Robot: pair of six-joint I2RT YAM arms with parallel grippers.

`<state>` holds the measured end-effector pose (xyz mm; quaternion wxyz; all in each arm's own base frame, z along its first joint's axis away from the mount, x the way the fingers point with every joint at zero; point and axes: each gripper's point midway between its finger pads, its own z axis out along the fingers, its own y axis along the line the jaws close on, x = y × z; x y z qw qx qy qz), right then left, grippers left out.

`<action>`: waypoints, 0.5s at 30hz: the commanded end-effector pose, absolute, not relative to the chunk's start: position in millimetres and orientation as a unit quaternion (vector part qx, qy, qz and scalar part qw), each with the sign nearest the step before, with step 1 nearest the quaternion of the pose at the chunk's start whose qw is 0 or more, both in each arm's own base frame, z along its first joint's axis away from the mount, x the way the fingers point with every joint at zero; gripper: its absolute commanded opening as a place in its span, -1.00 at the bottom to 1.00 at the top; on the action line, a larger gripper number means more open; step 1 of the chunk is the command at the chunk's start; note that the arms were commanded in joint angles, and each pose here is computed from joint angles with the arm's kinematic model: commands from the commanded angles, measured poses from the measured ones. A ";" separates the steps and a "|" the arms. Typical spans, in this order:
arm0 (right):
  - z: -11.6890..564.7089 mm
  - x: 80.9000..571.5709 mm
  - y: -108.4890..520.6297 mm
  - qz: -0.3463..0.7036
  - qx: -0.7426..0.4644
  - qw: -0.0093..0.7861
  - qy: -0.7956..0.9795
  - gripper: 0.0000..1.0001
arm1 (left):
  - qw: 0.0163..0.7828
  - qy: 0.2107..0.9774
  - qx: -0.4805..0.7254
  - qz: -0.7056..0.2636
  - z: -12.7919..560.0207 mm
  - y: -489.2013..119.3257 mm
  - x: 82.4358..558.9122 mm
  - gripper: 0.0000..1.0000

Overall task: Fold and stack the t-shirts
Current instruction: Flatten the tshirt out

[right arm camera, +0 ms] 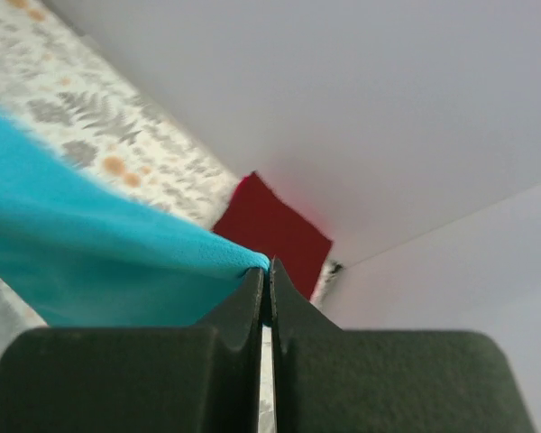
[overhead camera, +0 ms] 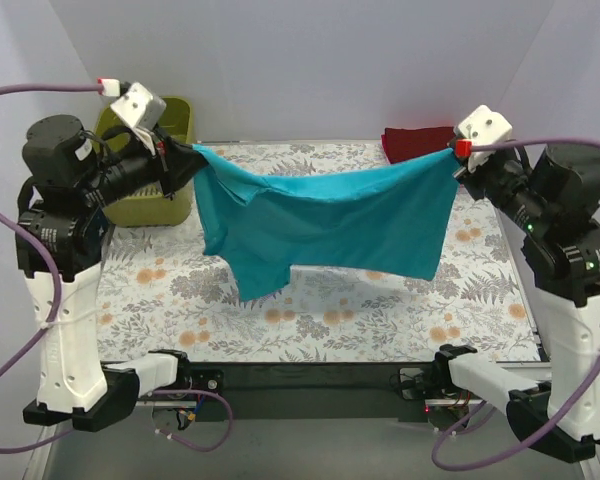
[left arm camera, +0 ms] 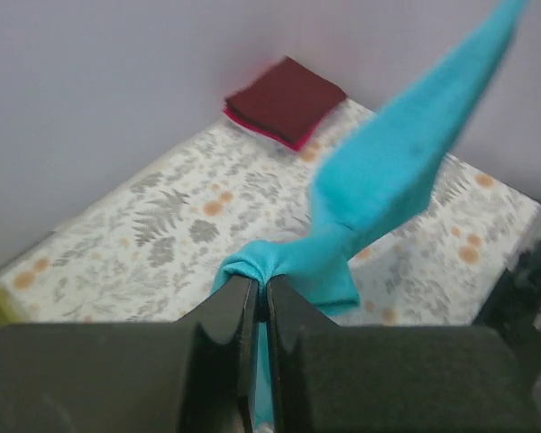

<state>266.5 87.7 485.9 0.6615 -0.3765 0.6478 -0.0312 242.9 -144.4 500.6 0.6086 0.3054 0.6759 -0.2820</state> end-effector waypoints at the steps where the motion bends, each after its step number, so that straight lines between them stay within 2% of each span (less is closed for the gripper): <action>1: 523.8 285.6 54.2 -0.137 -0.322 0.696 0.627 -0.97 | 0.655 0.700 0.193 -0.210 537.7 -113.9 300.8 -1.00; 2: 535.7 293.4 54.1 -0.142 -0.313 0.703 0.622 -0.97 | 0.654 0.704 0.165 -0.222 549.8 -113.9 311.4 -1.00; 3: 564.0 300.8 56.4 -0.142 -0.302 0.723 0.605 -0.97 | 0.675 0.677 0.178 -0.232 580.4 -117.3 295.0 -1.00; 4: 575.2 301.6 62.5 -0.131 -0.306 0.733 0.593 -0.97 | 0.666 0.677 0.194 -0.247 578.4 -125.1 304.2 -1.00; 6: 600.0 295.6 63.0 -0.132 -0.299 0.755 0.569 -0.97 | 0.690 0.637 0.226 -0.257 597.5 -131.9 286.6 -1.00; 7: 603.9 293.2 58.5 -0.144 -0.296 0.756 0.566 -0.97 | 0.688 0.642 0.221 -0.254 582.7 -128.3 270.5 -1.00; 9: 614.2 275.7 49.8 -0.158 -0.286 0.767 0.552 -0.97 | 0.730 0.607 0.220 -0.225 590.1 -120.0 261.8 -1.00; 11: 618.8 260.4 40.3 -0.172 -0.269 0.779 0.539 -0.97 | 0.737 0.608 0.201 -0.215 584.8 -113.1 256.9 -1.00; 15: 618.3 255.1 33.6 -0.185 -0.256 0.785 0.533 -0.97 | 0.734 0.630 0.150 -0.206 593.7 -101.5 266.8 -1.00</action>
